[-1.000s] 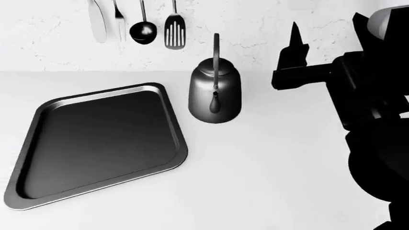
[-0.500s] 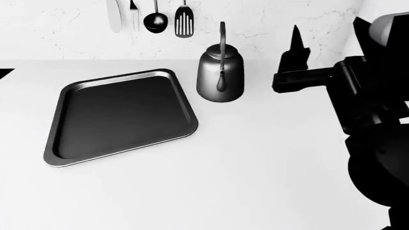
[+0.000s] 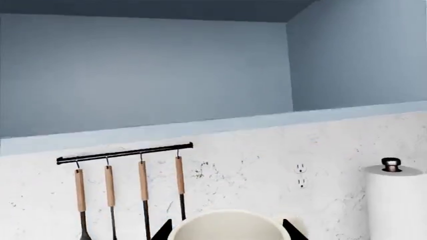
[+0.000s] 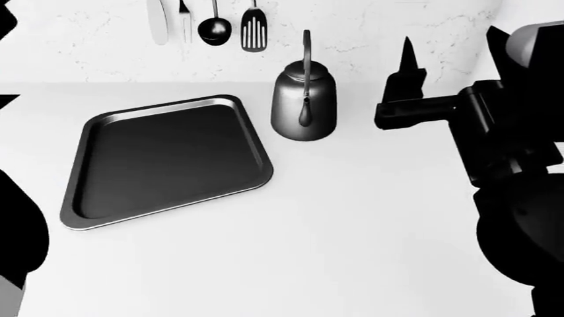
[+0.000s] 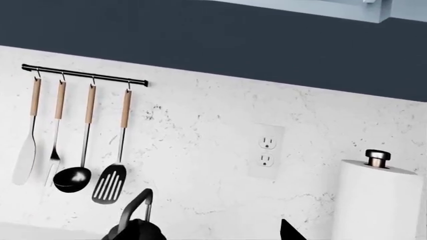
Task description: Pick the kettle from the counter and place it on the tray. Then pick the mug from the cabinet and place it on the tray. Then close the cabinet doors.
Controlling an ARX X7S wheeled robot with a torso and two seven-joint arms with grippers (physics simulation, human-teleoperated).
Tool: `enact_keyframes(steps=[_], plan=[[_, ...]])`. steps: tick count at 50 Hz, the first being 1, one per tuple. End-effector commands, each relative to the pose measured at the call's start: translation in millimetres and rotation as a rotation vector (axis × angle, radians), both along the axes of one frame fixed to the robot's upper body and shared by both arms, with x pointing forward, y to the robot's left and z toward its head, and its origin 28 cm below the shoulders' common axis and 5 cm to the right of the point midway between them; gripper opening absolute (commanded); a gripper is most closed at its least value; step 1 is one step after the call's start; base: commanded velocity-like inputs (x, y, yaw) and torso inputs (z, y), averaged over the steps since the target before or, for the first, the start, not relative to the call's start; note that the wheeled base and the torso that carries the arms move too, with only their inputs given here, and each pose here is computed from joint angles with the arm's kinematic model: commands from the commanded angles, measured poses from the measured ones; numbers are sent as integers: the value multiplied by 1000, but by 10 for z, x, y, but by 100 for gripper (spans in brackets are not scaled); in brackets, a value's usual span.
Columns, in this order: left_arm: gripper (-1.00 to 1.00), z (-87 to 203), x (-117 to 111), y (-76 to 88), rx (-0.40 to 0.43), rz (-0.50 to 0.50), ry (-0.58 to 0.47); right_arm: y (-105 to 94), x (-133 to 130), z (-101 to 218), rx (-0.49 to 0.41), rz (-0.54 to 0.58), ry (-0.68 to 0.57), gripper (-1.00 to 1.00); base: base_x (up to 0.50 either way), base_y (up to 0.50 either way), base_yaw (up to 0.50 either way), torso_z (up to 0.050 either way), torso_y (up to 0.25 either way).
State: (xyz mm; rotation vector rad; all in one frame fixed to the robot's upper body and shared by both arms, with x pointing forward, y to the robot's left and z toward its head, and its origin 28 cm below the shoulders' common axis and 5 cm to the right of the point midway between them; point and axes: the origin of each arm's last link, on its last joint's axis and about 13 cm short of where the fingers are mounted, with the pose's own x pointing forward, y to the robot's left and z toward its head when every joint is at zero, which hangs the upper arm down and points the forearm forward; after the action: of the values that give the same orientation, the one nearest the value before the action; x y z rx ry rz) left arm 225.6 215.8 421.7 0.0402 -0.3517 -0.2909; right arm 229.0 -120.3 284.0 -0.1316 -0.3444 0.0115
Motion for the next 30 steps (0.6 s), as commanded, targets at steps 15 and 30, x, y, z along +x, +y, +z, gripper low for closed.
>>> enact_keyframes(steps=[15, 30], plan=[[-100, -944, 859, 340, 50, 259, 248, 19, 49, -15, -6, -3, 9, 100, 0, 0, 0, 0, 0], [-100, -1267, 1314, 400, 49, 416, 334, 6, 46, -7, 2, -2, 9, 100, 0, 0, 0, 0, 0]])
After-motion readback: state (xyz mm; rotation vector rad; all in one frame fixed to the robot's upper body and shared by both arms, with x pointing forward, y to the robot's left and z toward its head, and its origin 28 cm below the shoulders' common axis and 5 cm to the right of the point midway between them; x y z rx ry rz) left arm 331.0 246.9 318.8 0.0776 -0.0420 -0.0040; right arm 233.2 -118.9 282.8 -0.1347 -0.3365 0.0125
